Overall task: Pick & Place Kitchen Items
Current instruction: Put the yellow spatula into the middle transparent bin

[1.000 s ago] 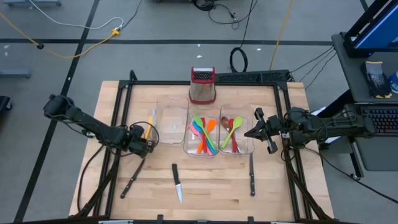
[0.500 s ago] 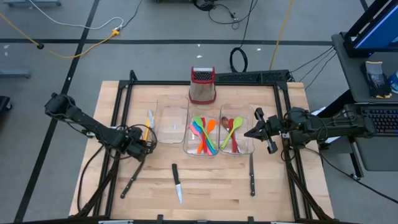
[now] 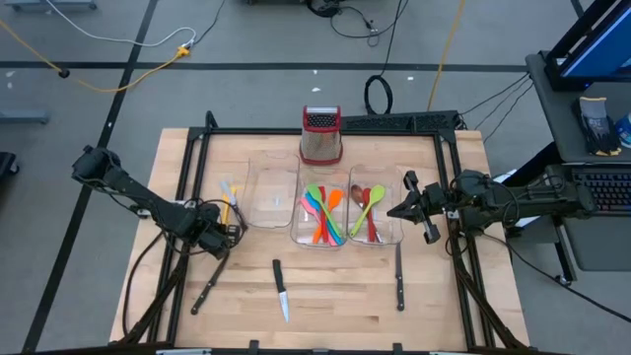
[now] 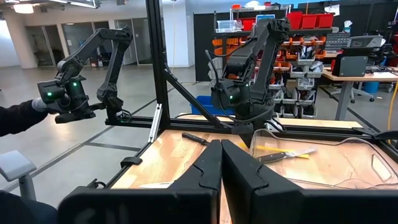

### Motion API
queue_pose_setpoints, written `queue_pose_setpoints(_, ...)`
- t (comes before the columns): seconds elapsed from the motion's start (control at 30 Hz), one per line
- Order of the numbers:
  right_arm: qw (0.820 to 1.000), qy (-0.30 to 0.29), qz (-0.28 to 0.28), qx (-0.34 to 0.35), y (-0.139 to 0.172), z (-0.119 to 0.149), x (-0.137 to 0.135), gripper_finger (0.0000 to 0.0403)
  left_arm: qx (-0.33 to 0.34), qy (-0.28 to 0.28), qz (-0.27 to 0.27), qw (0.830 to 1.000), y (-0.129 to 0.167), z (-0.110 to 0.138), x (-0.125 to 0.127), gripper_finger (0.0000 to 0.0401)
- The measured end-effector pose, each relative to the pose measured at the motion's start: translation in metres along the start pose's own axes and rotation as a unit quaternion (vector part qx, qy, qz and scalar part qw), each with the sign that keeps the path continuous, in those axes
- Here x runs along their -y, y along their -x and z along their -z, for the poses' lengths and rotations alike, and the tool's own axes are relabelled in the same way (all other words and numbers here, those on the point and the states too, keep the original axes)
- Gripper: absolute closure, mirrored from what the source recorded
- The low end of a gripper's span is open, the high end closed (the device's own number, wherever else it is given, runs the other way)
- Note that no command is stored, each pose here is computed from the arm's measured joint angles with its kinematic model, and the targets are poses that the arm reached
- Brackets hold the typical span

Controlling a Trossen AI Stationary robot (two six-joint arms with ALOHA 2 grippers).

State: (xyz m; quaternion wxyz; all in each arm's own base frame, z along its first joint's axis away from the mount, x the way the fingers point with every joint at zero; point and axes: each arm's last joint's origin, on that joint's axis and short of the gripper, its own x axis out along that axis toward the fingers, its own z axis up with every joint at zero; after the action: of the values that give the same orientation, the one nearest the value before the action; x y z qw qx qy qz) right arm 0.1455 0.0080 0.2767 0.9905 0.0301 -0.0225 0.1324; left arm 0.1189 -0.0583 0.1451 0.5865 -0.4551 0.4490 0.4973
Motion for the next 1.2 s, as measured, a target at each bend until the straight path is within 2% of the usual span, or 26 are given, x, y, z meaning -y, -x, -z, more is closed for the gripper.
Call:
queue_pose_setpoints(0.43, 1.0, -0.002, -0.001, -0.007, -0.002, 0.002, 0.001, 0.0401, -0.051, 0.017, -0.02, 0.998, 0.002, 0.004, 0.0, 0.035)
queue_pose_setpoints(0.8, 1.0, -0.006, 0.0, -0.022, -0.007, 0.006, 0.002, 0.0401, -0.039, 0.01, -0.008, 0.999, 0.006, 0.01, -0.002, 0.035)
queue_pose_setpoints(1.03, 1.0, -0.007, -0.001, -0.026, -0.008, 0.007, 0.003, 0.0401, -0.056, -0.011, 0.02, 0.998, 0.038, 0.015, 0.013, 0.035)
queue_pose_setpoints(1.2, 1.0, -0.007, -0.001, -0.026, -0.008, 0.007, 0.003, 0.0401, -0.057, -0.013, -0.003, 0.998, 0.069, 0.013, 0.016, 0.035)
